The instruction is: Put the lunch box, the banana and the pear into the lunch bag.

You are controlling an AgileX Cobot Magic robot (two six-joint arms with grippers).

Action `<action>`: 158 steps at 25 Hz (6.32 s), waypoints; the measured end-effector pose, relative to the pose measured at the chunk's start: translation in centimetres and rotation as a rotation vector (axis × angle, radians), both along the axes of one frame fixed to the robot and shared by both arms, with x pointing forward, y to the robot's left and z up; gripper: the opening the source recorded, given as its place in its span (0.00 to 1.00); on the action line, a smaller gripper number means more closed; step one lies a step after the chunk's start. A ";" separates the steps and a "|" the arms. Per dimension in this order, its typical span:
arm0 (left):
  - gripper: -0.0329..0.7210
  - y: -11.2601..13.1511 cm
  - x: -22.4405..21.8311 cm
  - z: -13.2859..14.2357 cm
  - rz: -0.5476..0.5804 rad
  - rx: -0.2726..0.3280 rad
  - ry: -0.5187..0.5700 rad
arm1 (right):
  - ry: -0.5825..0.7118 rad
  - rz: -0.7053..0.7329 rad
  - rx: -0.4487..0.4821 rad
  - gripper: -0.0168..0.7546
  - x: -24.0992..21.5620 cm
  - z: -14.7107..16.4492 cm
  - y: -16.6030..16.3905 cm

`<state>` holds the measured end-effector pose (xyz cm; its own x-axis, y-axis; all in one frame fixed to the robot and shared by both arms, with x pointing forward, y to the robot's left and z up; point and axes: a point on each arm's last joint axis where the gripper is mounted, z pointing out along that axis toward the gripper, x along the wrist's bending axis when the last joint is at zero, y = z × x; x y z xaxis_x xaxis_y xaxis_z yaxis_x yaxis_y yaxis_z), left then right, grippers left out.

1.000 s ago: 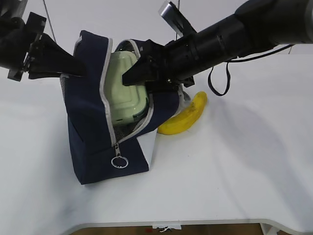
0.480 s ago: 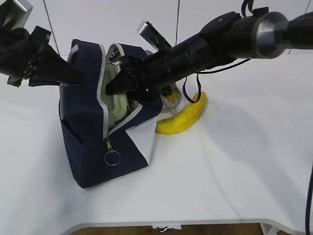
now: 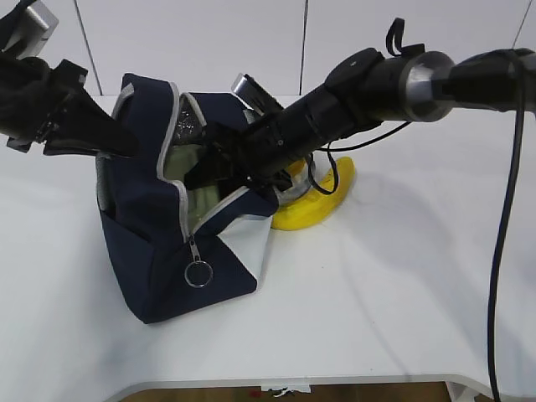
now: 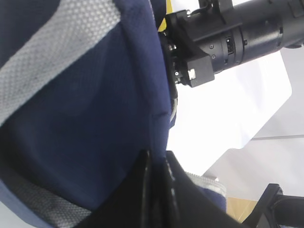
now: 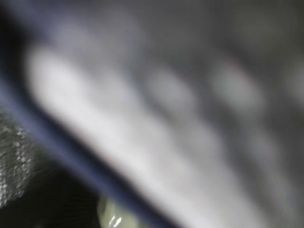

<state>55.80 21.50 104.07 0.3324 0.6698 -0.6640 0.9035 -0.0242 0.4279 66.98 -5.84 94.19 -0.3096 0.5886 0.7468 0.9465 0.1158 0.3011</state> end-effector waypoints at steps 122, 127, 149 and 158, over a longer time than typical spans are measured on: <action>0.05 0.8 -0.3 -0.9 -0.064 0.161 -0.018 | -0.106 -0.489 -0.844 0.37 1.6 10.9 -8.2; 0.05 0.8 -0.3 -0.9 -0.069 0.159 -0.014 | -0.212 -0.507 -0.819 0.37 -0.2 16.2 -9.2; 0.04 0.0 -0.6 -0.2 -0.068 0.026 0.028 | -0.415 -0.291 -0.676 0.37 -5.0 23.8 -9.4; 0.04 -0.7 -0.4 0.8 -0.025 -0.121 0.042 | -0.374 0.016 -0.366 0.37 -5.0 22.1 -5.4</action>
